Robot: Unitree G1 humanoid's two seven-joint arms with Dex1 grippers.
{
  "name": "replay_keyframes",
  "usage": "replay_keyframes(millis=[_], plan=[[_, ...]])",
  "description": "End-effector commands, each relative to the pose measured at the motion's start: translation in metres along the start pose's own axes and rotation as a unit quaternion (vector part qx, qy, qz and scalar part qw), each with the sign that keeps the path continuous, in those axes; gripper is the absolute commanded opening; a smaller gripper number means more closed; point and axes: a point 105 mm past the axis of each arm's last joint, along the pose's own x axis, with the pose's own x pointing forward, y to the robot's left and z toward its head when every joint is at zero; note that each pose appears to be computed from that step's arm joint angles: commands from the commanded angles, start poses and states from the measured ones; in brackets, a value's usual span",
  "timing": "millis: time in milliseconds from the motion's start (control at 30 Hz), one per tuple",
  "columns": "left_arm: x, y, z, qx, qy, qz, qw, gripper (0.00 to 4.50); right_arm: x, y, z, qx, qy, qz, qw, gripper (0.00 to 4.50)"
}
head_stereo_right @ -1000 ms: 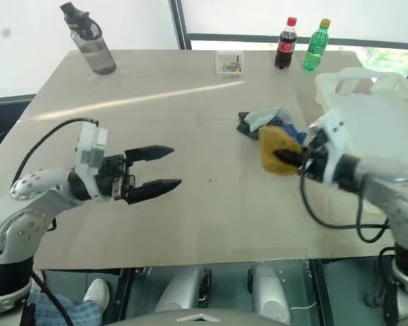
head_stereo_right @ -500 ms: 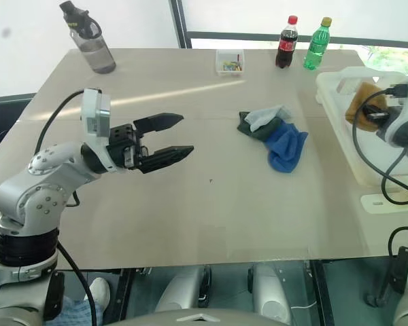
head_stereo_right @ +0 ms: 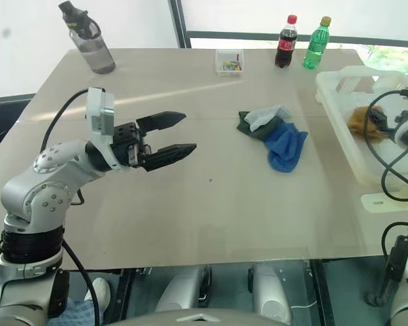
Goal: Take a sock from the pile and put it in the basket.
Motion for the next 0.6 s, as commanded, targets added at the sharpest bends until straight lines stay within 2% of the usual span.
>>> replay_keyframes(millis=[33, 133, 233, 300, 367, 467, 600], plan=[[0.002, -0.005, 0.003, 0.013, -0.001, -0.014, 1.0, 4.5, -0.008, -0.006, 0.029, -0.007, -0.051, -0.011, 0.999, 4.44], [0.002, -0.005, 0.003, 0.012, -0.002, -0.015, 1.0, 4.5, -0.01, -0.007, 0.034, -0.031, -0.058, -0.021, 0.998, 4.44], [0.002, -0.005, 0.005, 0.012, -0.004, -0.016, 1.0, 4.5, -0.014, -0.002, 0.05, -0.054, -0.097, -0.009, 0.994, 4.44], [0.001, -0.005, 0.005, 0.012, -0.004, -0.015, 1.0, 4.5, -0.017, 0.015, 0.061, -0.072, -0.125, 0.042, 0.989, 4.44], [-0.002, -0.004, 0.004, 0.011, 0.001, -0.01, 1.0, 4.5, -0.026, 0.046, 0.058, -0.083, -0.122, 0.14, 0.979, 4.44], [-0.007, -0.005, 0.0, 0.001, 0.011, -0.005, 1.0, 4.5, -0.047, 0.087, 0.033, -0.111, -0.086, 0.278, 0.95, 4.44], [-0.016, -0.007, -0.013, -0.023, 0.044, 0.009, 0.999, 4.5, -0.074, 0.119, 0.008, -0.121, -0.063, 0.373, 0.918, 4.44]])
